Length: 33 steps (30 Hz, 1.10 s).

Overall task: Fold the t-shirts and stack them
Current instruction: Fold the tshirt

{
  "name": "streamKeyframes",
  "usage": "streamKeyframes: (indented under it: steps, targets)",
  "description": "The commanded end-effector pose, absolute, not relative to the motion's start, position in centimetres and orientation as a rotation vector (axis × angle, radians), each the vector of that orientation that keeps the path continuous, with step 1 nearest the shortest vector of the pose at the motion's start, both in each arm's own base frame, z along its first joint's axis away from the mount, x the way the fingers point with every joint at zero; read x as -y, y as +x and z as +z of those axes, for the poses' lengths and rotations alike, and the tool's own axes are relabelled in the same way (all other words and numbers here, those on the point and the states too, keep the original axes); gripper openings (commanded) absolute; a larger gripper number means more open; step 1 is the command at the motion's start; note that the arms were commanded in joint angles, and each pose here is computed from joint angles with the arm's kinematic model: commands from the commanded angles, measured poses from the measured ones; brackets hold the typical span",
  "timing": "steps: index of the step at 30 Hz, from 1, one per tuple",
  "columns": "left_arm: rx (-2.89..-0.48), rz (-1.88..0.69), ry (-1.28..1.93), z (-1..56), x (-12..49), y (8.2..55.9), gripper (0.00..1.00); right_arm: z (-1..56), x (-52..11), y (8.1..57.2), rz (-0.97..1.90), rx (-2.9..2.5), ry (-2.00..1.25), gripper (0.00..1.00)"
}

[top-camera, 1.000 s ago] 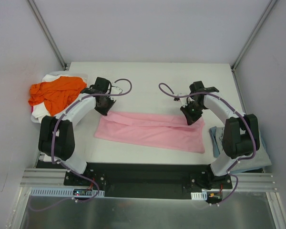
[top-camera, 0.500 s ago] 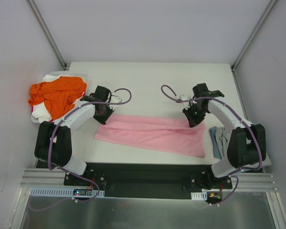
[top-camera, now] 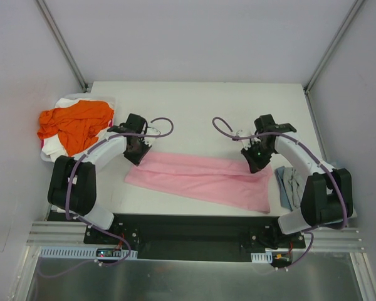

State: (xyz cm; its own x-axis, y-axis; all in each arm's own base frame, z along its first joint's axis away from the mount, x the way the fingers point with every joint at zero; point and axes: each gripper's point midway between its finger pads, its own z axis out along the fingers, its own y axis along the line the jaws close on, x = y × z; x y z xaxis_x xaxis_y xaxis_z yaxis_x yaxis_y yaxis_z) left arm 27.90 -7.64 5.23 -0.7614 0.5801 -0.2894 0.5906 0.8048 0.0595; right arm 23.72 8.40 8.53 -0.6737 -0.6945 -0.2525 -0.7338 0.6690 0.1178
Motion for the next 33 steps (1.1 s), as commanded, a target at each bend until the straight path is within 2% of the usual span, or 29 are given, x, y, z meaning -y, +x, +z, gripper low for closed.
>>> streamKeyframes:
  steps: [1, 21, 30, 33]
  targets:
    - [-2.719, -0.039, 0.897, 5.2, 7.7, 27.7, 0.19, 8.8, -8.5, 21.9, 0.368, -2.676, -1.245, 0.01]
    - [-2.705, -0.043, 0.810, 6.3, 8.4, 29.6, 0.22, 8.9, -9.3, 16.3, 0.634, -2.620, -1.530, 0.04]
    - [-2.699, -0.044, 0.799, 6.7, 8.9, 31.1, 0.21, 10.5, -10.0, 13.6, 0.761, -2.567, -1.640, 0.16]
    - [-2.707, -0.047, 0.798, 6.4, 9.0, 31.3, 0.20, 10.7, -10.0, 12.4, 0.801, -2.561, -1.673, 0.28]
